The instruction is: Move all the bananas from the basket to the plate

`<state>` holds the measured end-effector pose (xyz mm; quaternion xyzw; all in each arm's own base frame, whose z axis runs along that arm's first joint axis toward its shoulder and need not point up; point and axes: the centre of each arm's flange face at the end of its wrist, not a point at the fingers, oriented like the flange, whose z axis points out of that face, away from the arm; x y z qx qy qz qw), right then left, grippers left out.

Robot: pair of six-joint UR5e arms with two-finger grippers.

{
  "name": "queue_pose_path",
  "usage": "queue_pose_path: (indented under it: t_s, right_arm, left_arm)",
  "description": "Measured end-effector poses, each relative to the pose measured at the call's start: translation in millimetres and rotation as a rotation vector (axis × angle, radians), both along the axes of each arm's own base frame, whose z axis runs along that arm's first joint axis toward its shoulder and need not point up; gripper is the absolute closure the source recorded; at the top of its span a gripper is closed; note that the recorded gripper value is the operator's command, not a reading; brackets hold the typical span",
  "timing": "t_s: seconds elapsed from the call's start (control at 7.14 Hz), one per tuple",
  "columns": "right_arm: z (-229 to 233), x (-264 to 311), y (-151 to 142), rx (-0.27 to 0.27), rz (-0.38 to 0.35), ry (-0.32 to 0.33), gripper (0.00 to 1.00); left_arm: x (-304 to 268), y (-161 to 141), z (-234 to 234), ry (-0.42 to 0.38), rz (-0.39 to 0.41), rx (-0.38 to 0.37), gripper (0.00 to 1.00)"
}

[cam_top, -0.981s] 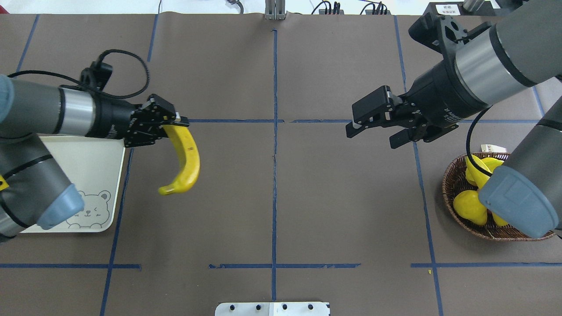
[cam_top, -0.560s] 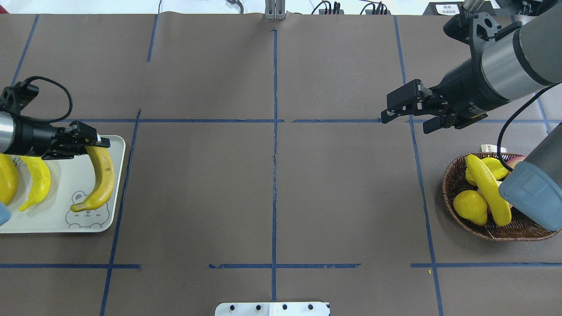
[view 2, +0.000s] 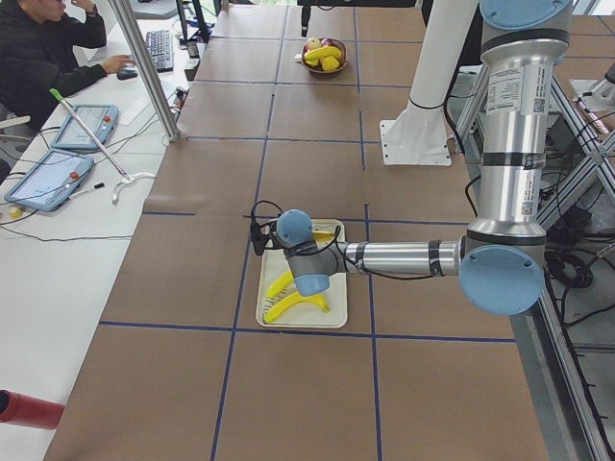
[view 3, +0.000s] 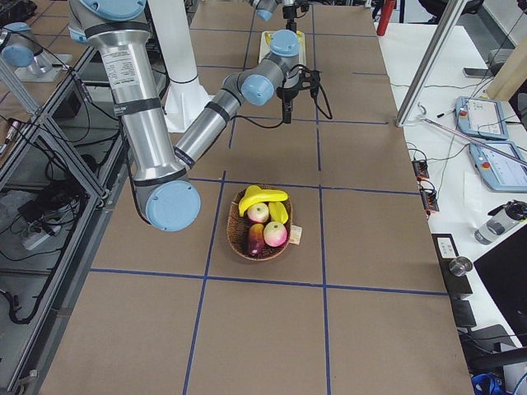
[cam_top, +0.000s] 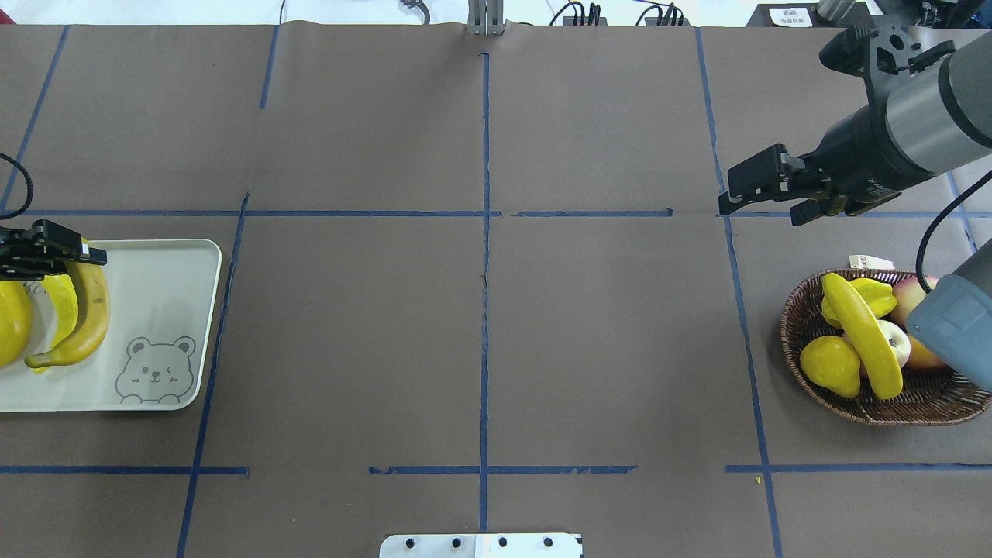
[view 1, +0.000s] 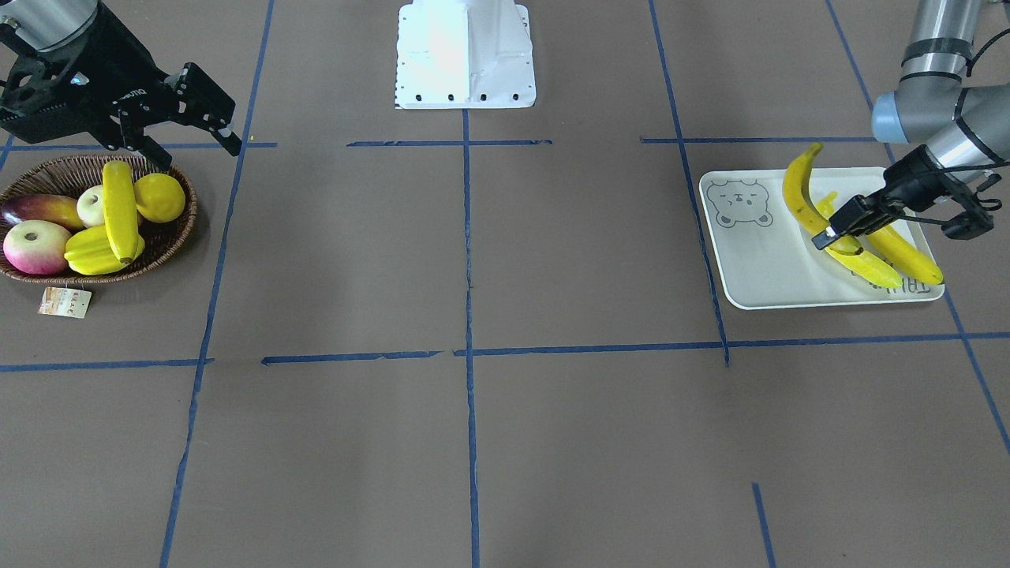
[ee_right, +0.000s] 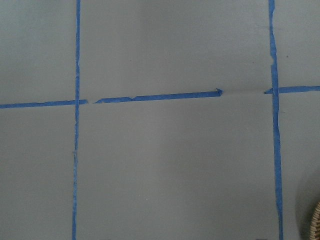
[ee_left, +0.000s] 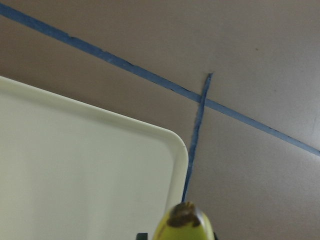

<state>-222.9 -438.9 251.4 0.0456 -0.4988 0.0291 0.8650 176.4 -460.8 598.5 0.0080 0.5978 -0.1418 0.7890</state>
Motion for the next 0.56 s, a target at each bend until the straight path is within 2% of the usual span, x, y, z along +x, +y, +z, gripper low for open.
queue_pose_path:
  t_s: [0.14, 0.28, 0.42, 0.56]
  right_arm:
    - [0, 0, 0, 0.001, 0.001, 0.001, 0.0]
    - [1, 1, -1, 0.001, 0.001, 0.001, 0.0]
    - [1, 1, -1, 0.001, 0.003, 0.001, 0.0]
    - [1, 2, -1, 0.001, 0.003, 0.002, 0.0]
  left_arm:
    - [-3, -9, 8, -0.003, 0.002, 0.0, 1.0]
    - [-1, -17, 13, -0.005, 0.004, -0.003, 0.31]
    - [0, -21, 17, -0.009, 0.008, 0.001, 0.0]
    - [1, -22, 21, -0.015, 0.015, 0.017, 0.0]
